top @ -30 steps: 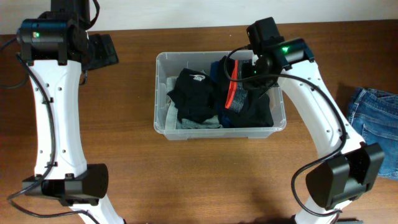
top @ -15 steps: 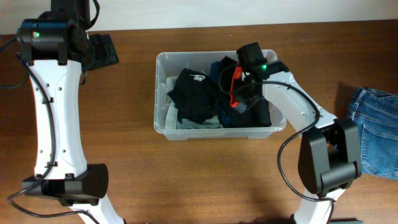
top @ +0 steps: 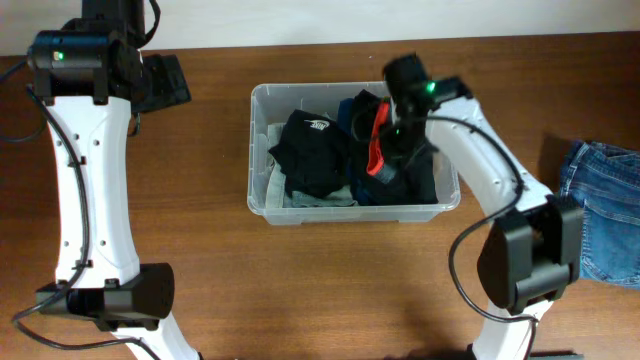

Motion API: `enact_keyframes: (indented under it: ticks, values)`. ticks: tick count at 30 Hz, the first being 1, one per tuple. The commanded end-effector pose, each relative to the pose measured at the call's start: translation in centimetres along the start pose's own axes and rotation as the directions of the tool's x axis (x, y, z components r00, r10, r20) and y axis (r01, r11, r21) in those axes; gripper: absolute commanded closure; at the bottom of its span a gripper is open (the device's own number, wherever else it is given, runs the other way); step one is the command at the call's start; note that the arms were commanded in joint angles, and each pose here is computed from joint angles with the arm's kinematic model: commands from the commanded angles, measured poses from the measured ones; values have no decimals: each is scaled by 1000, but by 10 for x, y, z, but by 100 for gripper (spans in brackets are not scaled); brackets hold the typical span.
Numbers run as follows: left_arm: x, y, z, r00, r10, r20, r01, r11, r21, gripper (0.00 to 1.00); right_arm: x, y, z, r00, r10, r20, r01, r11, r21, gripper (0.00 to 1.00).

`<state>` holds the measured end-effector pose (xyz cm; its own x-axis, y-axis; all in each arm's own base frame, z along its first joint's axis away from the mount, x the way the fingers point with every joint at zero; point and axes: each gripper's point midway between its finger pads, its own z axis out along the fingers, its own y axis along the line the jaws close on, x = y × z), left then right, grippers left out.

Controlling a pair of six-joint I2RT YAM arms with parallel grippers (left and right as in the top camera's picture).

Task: Pack container
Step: 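Press and tuck the black striped shirt down with the right gripper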

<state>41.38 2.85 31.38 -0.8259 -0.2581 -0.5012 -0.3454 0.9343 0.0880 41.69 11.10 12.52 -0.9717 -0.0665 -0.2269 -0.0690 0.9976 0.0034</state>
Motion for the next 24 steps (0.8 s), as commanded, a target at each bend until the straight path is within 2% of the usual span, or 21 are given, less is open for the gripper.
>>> enact_keyframes:
  ticks: [1,5,12,19,24]
  values:
    - [-1,3,-1,1000,-2,6,2,1000,-10,1,-39,-2,-65,987,2,160,-1,1000,-11,96]
    - [-1,3,-1,1000,-2,6,2,1000,-10,1,-51,-17,-77,978,21,209,-28,999,33,96]
    - [-1,3,-1,1000,-2,6,2,1000,-10,1,-47,-46,-39,988,90,122,-98,993,60,96]
    - [-1,3,-1,1000,-1,6,1,1000,-10,1,-40,-40,25,997,79,-13,-79,996,33,96]
    - [-1,3,-1,1000,-2,6,2,1000,-10,1,-11,-25,107,979,29,-203,-28,1000,6,96]
